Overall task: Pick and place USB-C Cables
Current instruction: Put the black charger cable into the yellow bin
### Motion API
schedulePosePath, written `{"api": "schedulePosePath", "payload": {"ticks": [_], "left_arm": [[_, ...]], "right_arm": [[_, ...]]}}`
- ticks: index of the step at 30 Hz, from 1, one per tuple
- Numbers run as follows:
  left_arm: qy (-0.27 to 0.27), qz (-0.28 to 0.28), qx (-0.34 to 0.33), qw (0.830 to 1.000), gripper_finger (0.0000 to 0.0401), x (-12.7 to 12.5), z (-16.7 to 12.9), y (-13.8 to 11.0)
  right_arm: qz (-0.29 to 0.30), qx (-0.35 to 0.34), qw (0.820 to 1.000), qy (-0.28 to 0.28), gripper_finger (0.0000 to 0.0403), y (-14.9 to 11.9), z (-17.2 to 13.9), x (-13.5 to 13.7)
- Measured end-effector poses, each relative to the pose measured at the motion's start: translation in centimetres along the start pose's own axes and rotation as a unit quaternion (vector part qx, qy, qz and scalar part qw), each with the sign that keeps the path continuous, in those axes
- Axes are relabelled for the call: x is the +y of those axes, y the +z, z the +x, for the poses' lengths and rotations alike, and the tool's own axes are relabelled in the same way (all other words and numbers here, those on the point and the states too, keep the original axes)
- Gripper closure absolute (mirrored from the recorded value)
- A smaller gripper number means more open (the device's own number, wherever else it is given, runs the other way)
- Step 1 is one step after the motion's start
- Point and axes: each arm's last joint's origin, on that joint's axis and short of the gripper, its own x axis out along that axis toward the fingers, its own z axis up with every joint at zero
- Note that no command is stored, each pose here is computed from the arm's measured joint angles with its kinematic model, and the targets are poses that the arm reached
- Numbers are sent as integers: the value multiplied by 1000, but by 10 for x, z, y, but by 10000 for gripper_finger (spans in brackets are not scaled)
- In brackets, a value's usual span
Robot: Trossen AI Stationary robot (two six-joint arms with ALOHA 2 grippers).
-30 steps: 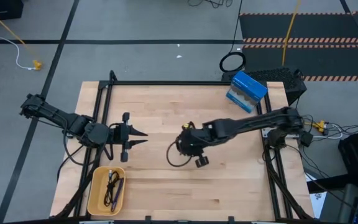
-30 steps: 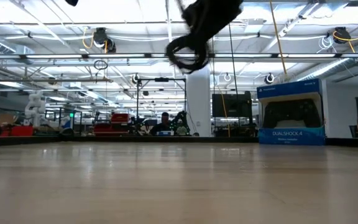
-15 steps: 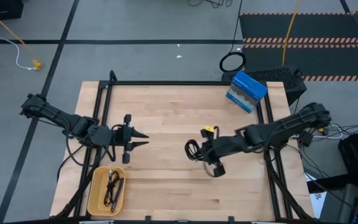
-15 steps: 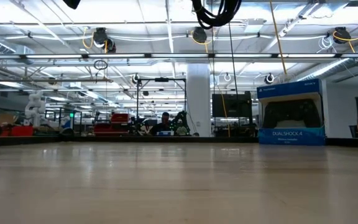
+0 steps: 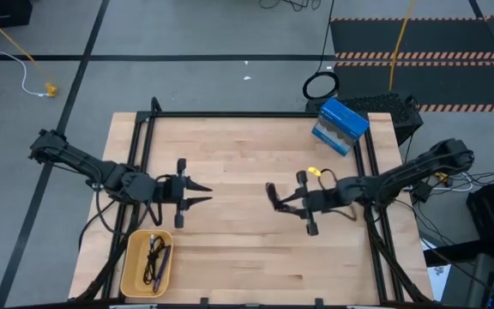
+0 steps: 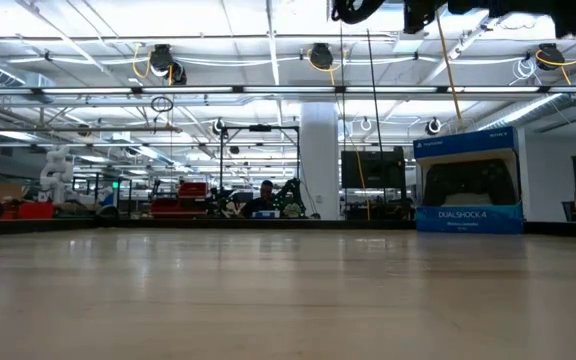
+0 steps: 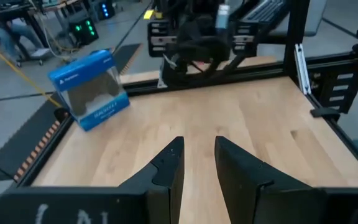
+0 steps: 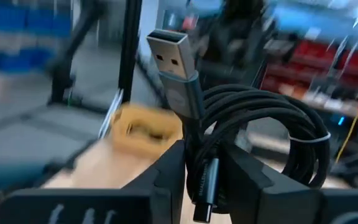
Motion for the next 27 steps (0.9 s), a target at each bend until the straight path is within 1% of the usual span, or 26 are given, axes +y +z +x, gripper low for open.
{"api": "schedulePosePath", "payload": {"ticks": [4, 7, 13, 20, 24, 27], "left_arm": [[1, 9, -4, 1000, 308, -1, 3, 0], [1, 20, -11, 1000, 308, -1, 3, 2], [8, 20, -15, 1000, 308, 2, 4, 3], [14, 36, -17, 999, 308, 4, 5, 3], [15, 38, -37, 998, 308, 4, 5, 8], [18, 56, -50, 997, 308, 4, 5, 10]], "right_arm": [[12, -57, 998, -22, 326, -13, -14, -6], [27, -76, 996, -34, 326, -20, -20, -10], [48, -81, 995, -44, 326, -22, -23, -15], [50, -81, 994, -45, 326, -23, -23, -16], [49, -81, 995, -44, 326, -23, -23, -16], [49, -81, 995, -44, 326, -23, -23, -16]]}}
